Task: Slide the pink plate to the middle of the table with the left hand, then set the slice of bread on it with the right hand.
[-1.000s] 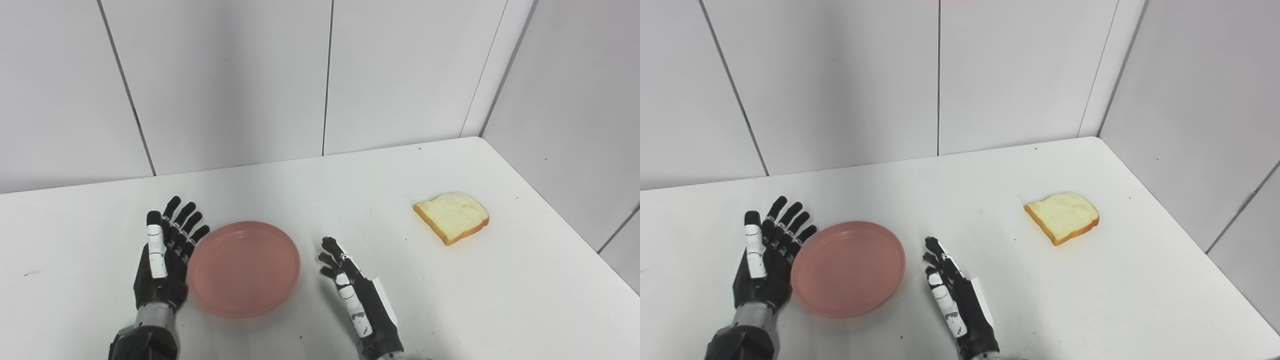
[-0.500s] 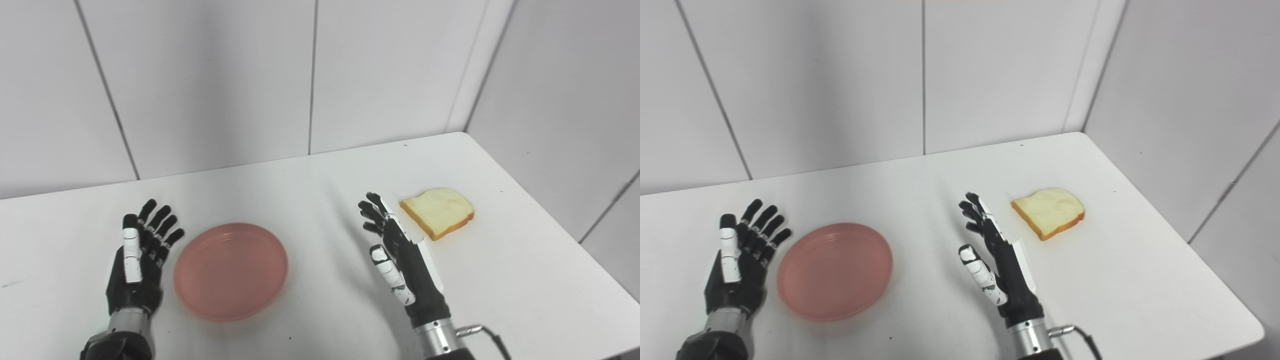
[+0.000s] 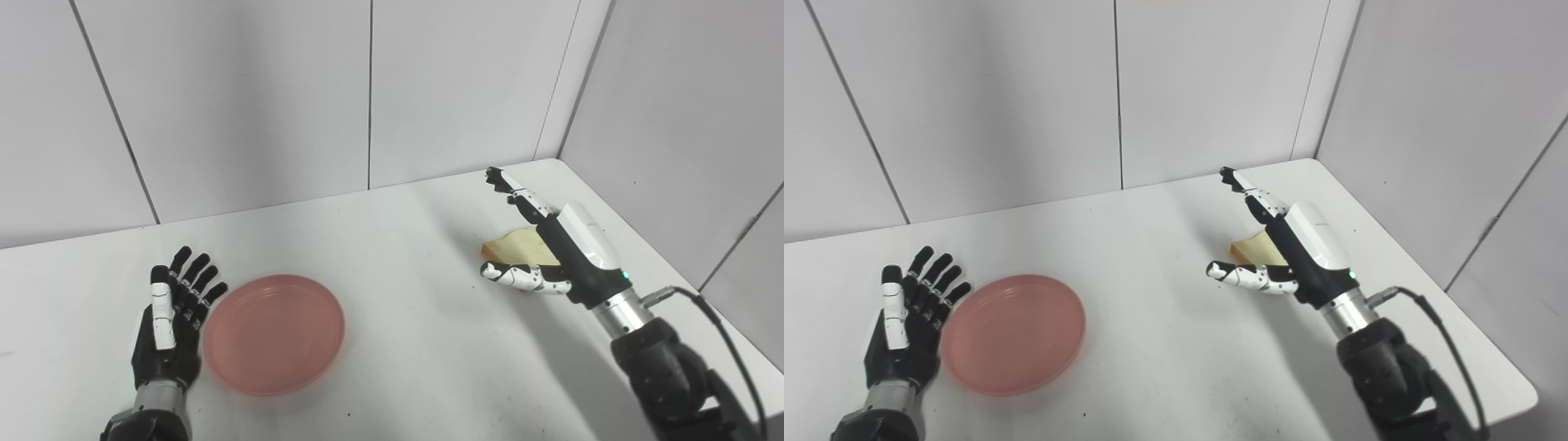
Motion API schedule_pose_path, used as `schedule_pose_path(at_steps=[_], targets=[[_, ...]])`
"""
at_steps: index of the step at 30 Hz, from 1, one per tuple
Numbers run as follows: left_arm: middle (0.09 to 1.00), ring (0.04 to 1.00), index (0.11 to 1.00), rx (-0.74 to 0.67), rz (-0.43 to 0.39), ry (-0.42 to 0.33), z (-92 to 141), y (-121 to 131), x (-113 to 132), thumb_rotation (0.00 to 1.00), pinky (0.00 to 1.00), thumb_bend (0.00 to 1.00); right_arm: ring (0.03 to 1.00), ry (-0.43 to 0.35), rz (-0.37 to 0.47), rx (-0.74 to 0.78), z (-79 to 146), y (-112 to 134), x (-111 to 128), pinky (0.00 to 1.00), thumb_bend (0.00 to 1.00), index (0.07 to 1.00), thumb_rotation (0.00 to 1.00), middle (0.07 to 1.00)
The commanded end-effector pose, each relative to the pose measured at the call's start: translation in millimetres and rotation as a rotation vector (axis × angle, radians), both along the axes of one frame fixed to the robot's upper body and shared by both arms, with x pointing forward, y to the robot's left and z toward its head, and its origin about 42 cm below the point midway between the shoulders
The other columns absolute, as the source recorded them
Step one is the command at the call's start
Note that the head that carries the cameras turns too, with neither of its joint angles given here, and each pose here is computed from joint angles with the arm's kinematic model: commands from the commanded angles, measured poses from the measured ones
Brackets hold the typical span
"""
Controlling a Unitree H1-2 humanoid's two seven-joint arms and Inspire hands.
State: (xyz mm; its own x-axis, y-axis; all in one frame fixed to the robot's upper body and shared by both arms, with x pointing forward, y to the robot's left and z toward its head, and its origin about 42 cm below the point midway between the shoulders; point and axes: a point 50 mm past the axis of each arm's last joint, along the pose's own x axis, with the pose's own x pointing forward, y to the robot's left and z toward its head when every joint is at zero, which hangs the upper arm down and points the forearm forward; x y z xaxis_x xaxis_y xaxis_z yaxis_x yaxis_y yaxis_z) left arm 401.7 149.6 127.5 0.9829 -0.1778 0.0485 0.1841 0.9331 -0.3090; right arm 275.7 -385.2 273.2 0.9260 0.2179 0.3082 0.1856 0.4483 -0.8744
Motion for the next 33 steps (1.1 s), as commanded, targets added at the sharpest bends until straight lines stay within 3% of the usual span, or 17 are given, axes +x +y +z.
schedule_pose_path(at_steps=[1,9,14,15,25,27,33], targets=[[0.877,0.869,0.877,0.005,-0.002,0.030,-5,-5,0,0.87,0.78,0.87,0.898,-0.028,-0.022,-0.125,33,-15,10,0.80,0.91,0.948,0.89,0.930],[0.855,0.855,0.860,-0.014,0.008,0.046,-5,-12,-4,0.84,0.78,0.89,0.880,0.032,-0.071,-0.358,59,-57,45,0.80,0.98,0.917,0.78,0.905],[0.859,0.853,0.857,-0.013,0.009,0.050,-4,-12,-4,0.84,0.77,0.88,0.899,0.101,-0.074,-0.514,72,-72,64,0.85,1.00,0.933,0.66,0.923],[0.854,0.849,0.859,-0.010,0.010,0.050,-5,-12,-5,0.84,0.77,0.89,0.900,0.122,-0.076,-0.538,74,-74,67,0.86,1.00,0.932,0.58,0.921],[0.862,0.852,0.865,-0.018,0.004,0.058,-7,-16,-6,0.84,0.77,0.89,0.938,0.395,-0.119,-0.667,75,-80,94,0.88,1.00,0.987,0.39,0.956],[0.865,0.852,0.866,-0.016,0.004,0.056,-7,-15,-6,0.84,0.78,0.89,0.921,0.445,-0.133,-0.683,74,-79,97,0.83,1.00,0.985,0.32,0.947],[0.859,0.858,0.871,-0.011,0.002,0.056,-7,-15,-6,0.85,0.79,0.89,0.920,0.517,-0.147,-0.695,73,-74,106,0.82,1.00,0.999,0.25,0.964]])
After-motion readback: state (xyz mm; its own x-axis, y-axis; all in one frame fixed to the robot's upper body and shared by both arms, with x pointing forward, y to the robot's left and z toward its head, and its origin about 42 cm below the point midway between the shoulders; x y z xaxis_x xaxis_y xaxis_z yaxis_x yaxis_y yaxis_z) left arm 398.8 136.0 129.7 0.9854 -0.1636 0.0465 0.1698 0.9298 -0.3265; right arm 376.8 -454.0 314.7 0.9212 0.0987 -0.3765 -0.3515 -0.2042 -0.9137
